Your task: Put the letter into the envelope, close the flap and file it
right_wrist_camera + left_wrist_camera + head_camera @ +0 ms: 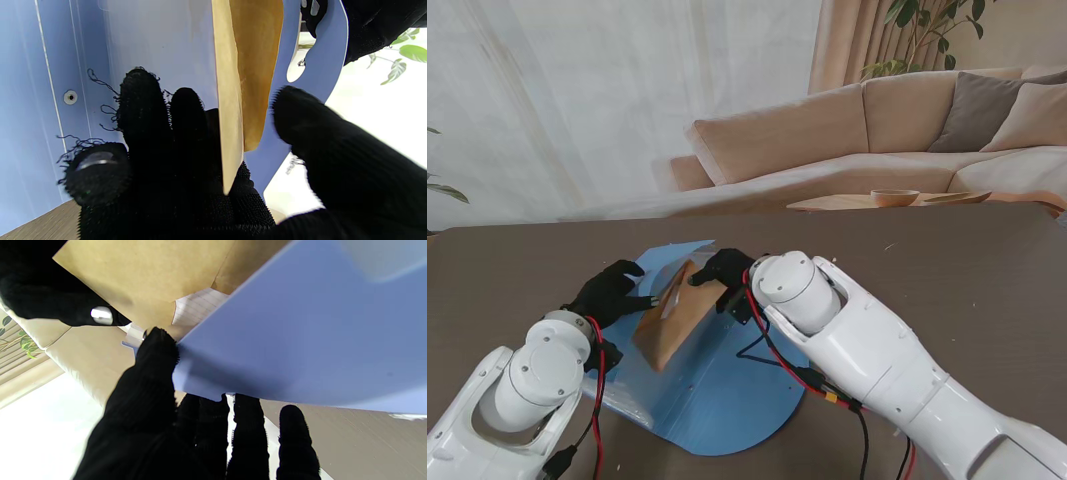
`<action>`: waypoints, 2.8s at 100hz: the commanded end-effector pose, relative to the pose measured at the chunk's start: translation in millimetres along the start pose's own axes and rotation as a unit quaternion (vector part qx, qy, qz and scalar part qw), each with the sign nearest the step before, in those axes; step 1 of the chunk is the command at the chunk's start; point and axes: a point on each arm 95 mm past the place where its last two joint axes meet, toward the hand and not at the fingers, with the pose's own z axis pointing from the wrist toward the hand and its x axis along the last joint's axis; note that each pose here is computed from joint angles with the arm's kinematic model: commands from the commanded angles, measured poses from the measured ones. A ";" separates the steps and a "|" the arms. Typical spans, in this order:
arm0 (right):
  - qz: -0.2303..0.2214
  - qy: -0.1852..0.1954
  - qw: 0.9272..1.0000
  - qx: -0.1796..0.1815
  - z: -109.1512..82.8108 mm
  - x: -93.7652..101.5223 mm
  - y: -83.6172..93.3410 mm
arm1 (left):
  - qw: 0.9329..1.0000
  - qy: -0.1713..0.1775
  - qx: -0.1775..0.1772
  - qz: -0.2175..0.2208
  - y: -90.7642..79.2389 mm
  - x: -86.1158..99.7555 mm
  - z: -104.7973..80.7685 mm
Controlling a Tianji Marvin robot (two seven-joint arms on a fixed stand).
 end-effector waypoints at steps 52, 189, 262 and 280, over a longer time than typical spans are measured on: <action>0.102 -0.014 0.994 0.029 6.5 7.1 -1.9 | 1.000 0.008 -0.007 0.001 -0.1 5.0 -0.3; -0.026 0.012 0.999 -0.030 -2.7 2.2 -4.5 | 1.000 0.011 -0.007 0.001 0.6 6.3 -1.7; -0.058 0.050 0.995 -0.059 -14.5 -3.7 -5.4 | 0.999 0.011 -0.021 0.024 12.3 3.8 2.8; -0.075 0.067 0.991 -0.084 -35.2 -10.0 -0.7 | 0.998 0.011 -0.034 0.054 21.8 0.8 4.7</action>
